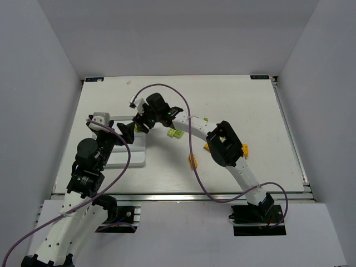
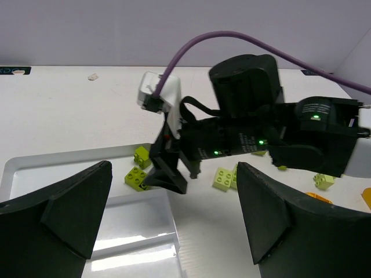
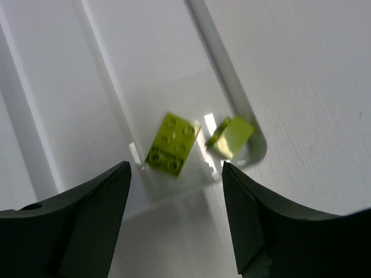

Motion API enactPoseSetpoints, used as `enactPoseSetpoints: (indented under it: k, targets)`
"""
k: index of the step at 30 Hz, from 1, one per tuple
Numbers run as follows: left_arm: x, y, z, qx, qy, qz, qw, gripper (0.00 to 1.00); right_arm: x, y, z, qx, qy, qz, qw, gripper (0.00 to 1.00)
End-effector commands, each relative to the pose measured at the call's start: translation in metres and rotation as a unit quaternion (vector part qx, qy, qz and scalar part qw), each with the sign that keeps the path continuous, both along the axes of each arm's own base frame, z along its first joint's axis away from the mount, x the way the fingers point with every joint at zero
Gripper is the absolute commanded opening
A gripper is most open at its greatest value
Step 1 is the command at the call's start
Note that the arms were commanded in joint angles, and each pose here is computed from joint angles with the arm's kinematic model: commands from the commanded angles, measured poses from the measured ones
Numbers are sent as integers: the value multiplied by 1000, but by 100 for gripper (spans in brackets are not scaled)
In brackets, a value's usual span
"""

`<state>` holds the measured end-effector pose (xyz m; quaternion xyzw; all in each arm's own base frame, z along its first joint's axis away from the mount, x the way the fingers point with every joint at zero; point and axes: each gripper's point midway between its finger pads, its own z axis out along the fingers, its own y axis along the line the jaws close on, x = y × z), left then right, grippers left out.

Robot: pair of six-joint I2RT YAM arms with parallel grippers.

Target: Sort the legos into containers by color

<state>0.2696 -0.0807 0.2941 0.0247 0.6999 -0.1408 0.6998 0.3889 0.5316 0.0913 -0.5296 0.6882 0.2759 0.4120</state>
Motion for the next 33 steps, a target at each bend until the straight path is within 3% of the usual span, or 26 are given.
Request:
enactPoseSetpoints:
  k: [1, 3, 5, 9, 11, 14, 20, 28, 33]
  targets:
    - [-1, -6, 3, -2, -10, -17, 1000, 96, 14, -35, 79, 49, -20, -54, 997, 68]
    - [-1, -9, 2, -1, -8, -25, 1000, 91, 27, -69, 91, 50, -9, -103, 993, 62]
    - [-1, -13, 2, -2, -7, -38, 999, 85, 27, -96, 73, 25, 17, -132, 991, 56]
    - [-3, -22, 1, -2, -6, -62, 998, 74, 41, -159, 48, -23, 53, -205, 977, 55]
    - [-3, -24, 0, -2, -3, -66, 998, 75, 50, -184, 46, -38, 48, -217, 974, 66]
    - [-2, -24, 0, -1, -2, -69, 998, 82, 55, -206, 39, -64, 32, -209, 975, 74]
    - [-2, -25, -1, -1, 0, -69, 998, 88, 73, -228, 12, -138, 8, -167, 976, 85]
    - [-2, -28, -2, -1, 3, -79, 997, 89, 75, -258, -21, -201, 14, -116, 973, 87]
    - [-2, -28, -1, -1, 1, -79, 997, 89, 69, -271, -36, -216, 34, -91, 971, 83]
